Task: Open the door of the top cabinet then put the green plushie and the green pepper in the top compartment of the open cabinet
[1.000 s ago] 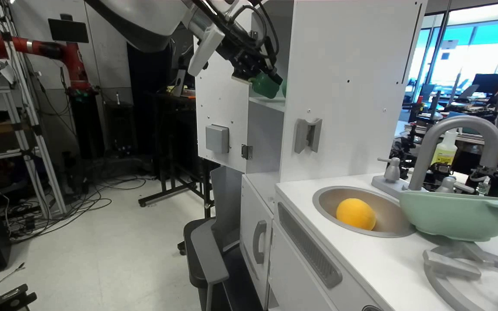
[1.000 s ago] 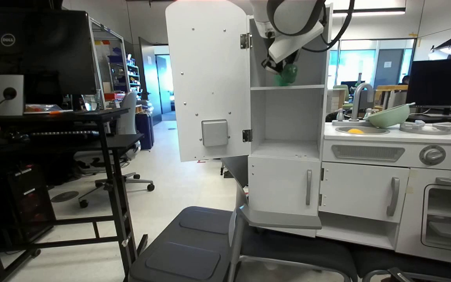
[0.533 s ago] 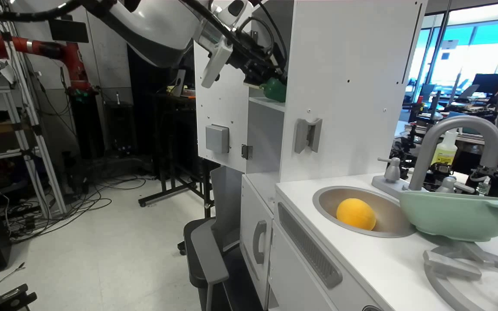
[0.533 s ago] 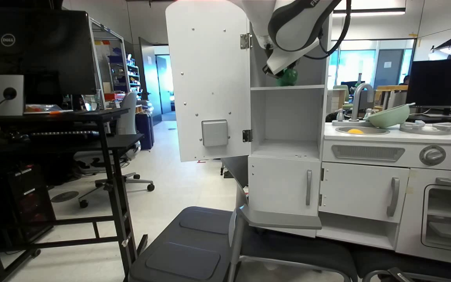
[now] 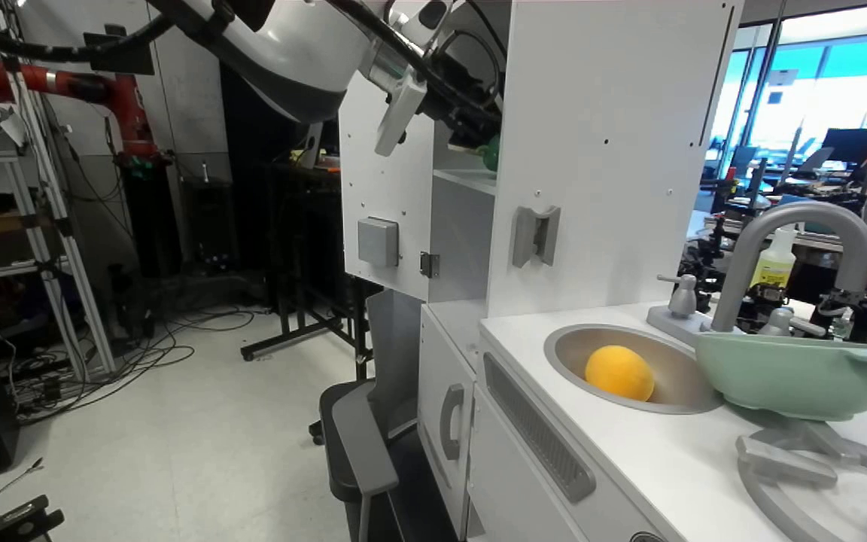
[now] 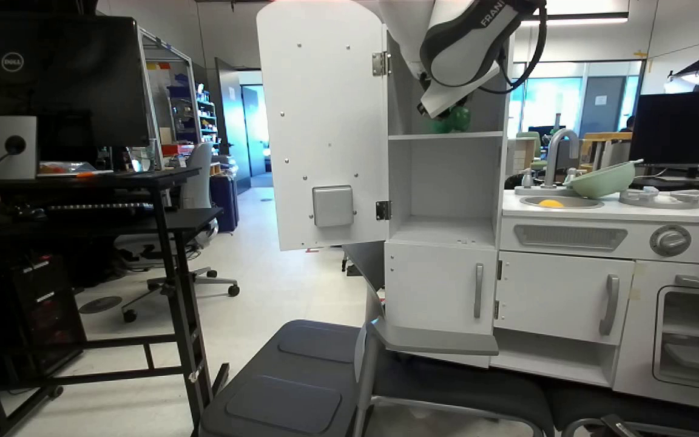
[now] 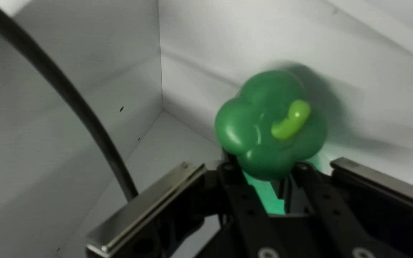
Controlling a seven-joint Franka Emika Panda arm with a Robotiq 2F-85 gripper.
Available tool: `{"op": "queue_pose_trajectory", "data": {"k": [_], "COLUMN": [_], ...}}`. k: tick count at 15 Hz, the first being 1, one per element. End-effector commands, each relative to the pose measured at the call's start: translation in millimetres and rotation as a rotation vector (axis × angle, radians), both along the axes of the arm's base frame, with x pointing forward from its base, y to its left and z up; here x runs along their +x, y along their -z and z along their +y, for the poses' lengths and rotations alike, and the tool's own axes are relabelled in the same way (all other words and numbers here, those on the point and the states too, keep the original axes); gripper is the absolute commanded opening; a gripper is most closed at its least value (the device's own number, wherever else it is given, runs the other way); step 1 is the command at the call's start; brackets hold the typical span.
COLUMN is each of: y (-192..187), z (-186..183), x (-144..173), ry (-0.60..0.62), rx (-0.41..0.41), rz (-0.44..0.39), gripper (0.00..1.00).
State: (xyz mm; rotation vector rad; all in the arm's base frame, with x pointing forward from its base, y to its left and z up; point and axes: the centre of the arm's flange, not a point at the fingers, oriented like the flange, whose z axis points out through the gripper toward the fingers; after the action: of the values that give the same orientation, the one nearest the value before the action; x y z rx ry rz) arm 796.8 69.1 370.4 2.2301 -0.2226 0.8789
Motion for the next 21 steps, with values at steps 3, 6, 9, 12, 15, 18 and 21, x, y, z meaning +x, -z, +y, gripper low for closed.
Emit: {"op": "queue_pose_trajectory", "data": {"k": [3,6,9,12,15,18,21], "y": [-6.7,-7.6,-8.8,-11.3,-13.0,-13.3,-17.7], "z": [-12.2,-12.9,-11.2,-7.4,-2.7,7.9,21.4], "x": [19.3,18.8,17.3,15.0,11.1,5.3,0.1], "ry": [0.035,0.041,0.040,0.032,0.020,-0.009,-0.055], "rx": [-0.023,-0.017,-0.016,-0.012,-0.003,0.018,0.047], "rz": [-0.038,-0.039,-0.032,-0.039,-0.055,-0.058,-0.060], "gripper": [0.06,0.56,0.79,0.99,1.00,1.00,1.00]}}
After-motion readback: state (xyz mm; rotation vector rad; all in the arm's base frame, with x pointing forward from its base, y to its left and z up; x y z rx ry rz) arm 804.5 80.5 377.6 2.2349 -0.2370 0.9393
